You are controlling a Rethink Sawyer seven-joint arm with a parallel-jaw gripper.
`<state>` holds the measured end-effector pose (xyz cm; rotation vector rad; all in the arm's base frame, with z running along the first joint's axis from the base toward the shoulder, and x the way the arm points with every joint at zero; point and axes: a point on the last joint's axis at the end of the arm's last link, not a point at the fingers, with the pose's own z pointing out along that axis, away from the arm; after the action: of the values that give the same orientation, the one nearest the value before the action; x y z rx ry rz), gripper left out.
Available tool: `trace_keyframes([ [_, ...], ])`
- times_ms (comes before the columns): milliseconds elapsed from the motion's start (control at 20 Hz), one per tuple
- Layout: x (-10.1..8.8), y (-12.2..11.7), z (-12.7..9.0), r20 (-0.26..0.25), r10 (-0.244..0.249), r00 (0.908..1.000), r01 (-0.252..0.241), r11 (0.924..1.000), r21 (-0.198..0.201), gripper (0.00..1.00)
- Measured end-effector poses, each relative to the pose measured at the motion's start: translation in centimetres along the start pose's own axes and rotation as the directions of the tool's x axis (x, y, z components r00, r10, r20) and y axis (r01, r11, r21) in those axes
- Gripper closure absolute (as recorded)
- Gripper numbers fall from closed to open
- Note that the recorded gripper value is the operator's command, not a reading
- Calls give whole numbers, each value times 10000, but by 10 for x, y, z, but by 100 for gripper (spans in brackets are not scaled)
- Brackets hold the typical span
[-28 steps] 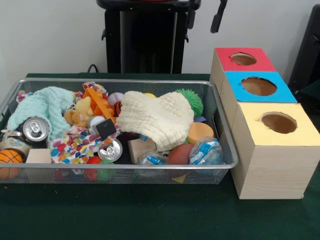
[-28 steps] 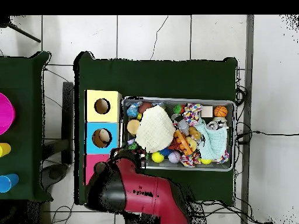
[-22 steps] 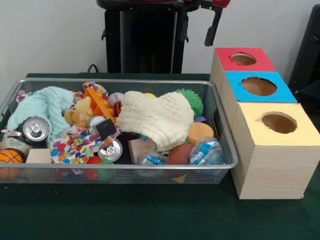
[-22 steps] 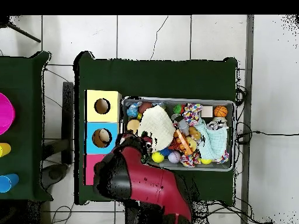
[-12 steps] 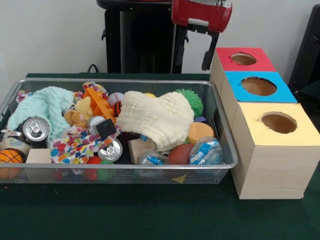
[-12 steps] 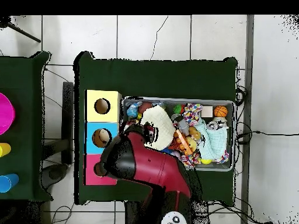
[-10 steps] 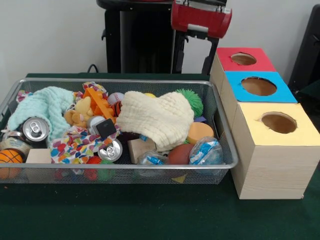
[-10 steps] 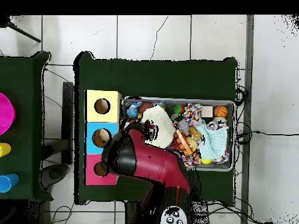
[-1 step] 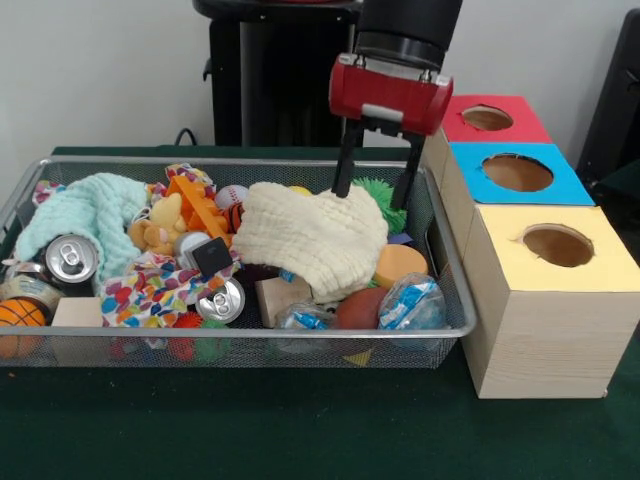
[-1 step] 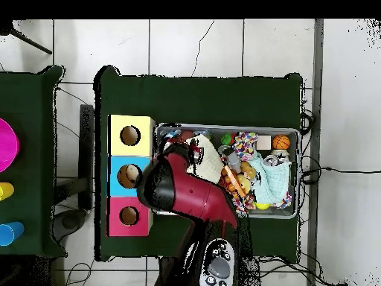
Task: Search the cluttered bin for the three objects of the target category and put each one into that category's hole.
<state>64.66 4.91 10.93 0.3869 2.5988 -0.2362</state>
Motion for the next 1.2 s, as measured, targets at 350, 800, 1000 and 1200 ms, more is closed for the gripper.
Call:
trace_keyframes([
  [350, -1, -6, 39, 1060, 339, 9938, -366, 9991, 234, 0],
  [800, 12, 4, 60, 863, 888, 9923, -900, 9959, 91, 0],
  [1000, 12, 19, 57, 833, 1181, 9895, -1196, 9927, 126, 0],
  [1200, 19, 43, 43, 578, 1267, 9903, -1288, 9911, 334, 0],
])
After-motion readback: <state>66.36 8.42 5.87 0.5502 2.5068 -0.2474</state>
